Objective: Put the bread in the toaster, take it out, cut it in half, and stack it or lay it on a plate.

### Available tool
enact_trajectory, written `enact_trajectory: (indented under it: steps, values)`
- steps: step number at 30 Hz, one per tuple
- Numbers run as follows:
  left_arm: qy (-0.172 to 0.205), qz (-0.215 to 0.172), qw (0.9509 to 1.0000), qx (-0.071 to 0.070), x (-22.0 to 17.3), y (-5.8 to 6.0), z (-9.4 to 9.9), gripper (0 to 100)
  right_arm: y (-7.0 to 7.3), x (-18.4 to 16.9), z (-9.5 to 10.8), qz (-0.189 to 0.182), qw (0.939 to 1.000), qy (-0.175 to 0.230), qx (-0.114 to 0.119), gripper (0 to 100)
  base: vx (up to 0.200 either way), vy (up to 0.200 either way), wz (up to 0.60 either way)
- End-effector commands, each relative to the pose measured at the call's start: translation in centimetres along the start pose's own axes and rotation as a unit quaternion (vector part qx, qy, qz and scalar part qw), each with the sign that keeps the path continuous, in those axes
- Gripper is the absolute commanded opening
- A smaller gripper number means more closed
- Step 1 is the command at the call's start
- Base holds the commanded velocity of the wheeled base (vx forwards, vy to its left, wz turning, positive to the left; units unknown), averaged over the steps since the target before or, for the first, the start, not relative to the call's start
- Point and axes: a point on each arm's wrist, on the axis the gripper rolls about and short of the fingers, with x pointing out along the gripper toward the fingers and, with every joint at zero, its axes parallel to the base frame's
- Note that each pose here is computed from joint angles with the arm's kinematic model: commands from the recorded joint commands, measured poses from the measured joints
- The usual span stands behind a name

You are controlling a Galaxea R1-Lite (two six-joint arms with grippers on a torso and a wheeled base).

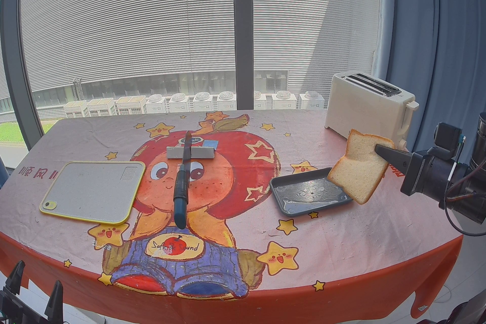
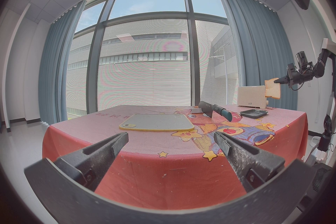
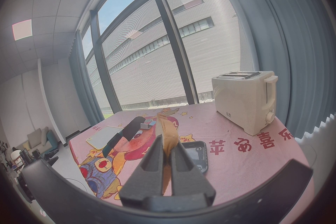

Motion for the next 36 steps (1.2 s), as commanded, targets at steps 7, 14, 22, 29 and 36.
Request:
enact_trajectory:
  steps: [7,14,22,29,36]
  values:
    - [0.001,0.0,1.0,0.0,0.0,0.0,-0.5,100,0.1,0.0,0.0,0.002,1.0,0.0,-0.001,0,0.0,0.0,0.0]
    - [0.001,0.0,1.0,-0.001,0.0,0.0,-0.5,100,0.1,0.1,-0.1,0.003,1.0,0.003,0.0,0,0.0,0.0,0.0]
    - [0.001,0.0,1.0,-0.001,0.0,0.0,-0.5,100,0.0,0.7,-0.5,-0.001,0.9999,0.015,0.001,0,0.0,0.0,0.0]
    - [0.001,0.0,1.0,-0.001,0.0,0.0,-0.5,100,0.4,1.1,0.4,0.005,0.9987,0.001,0.05,0,0.0,0.0,0.0]
    - [0.001,0.0,1.0,0.0,0.0,0.0,-0.5,100,0.5,1.8,0.2,0.005,0.9962,0.01,0.087,0,0.0,0.0,0.0]
